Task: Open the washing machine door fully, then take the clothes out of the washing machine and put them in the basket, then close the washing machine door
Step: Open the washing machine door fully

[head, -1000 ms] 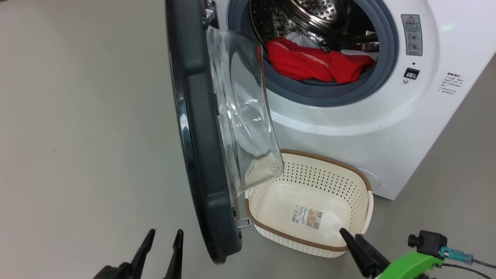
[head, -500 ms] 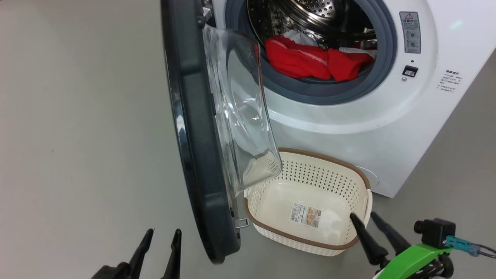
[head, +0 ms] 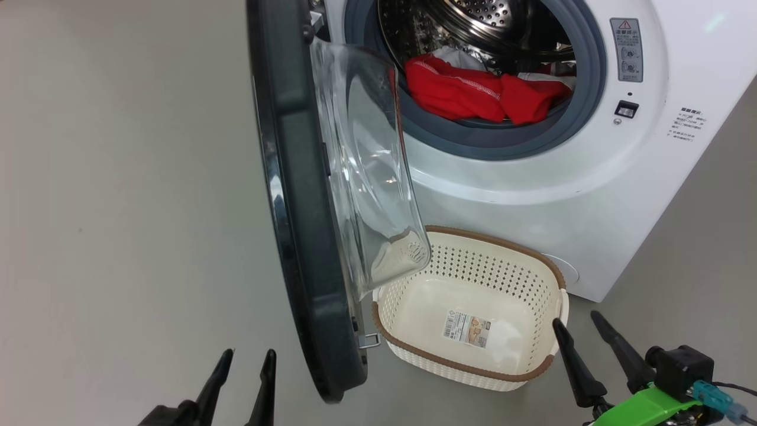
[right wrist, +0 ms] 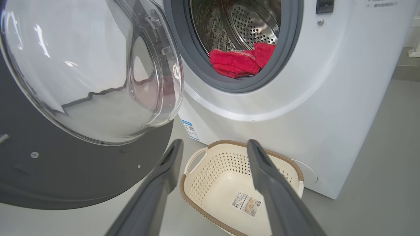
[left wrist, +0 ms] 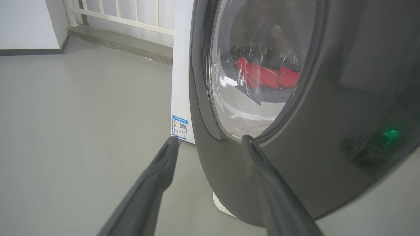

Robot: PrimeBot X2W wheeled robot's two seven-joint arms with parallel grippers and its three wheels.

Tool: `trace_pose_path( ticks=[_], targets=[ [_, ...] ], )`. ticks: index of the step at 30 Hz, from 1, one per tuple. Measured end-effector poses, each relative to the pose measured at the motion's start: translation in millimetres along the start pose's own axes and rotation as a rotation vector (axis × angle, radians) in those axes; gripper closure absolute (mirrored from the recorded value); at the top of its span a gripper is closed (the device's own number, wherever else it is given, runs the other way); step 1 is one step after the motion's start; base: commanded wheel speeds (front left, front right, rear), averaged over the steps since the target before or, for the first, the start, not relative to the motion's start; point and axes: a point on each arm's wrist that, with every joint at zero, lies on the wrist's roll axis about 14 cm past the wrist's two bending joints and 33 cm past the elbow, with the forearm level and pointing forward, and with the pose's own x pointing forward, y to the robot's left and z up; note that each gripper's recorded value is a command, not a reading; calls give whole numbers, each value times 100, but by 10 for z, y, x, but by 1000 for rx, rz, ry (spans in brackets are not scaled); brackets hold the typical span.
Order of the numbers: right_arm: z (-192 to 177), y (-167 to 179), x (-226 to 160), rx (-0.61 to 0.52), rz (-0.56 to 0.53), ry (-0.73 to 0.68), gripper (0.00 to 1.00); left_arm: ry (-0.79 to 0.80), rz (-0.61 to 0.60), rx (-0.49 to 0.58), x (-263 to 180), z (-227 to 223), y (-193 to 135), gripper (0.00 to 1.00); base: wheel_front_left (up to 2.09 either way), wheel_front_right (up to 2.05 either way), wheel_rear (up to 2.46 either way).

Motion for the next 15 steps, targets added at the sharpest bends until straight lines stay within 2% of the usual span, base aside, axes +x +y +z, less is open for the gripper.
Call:
trace_pose_path(
  ticks=[5, 15],
  targets=[
    [54, 16, -40, -46, -8, -27, 0, -2, 2, 0, -3, 5, 6, 0, 0, 0, 0],
    [-30, 23, -132, -62, -24, -8, 0, -11, 0, -3, -13, 29, 4, 0, 0, 0, 0]
  ],
)
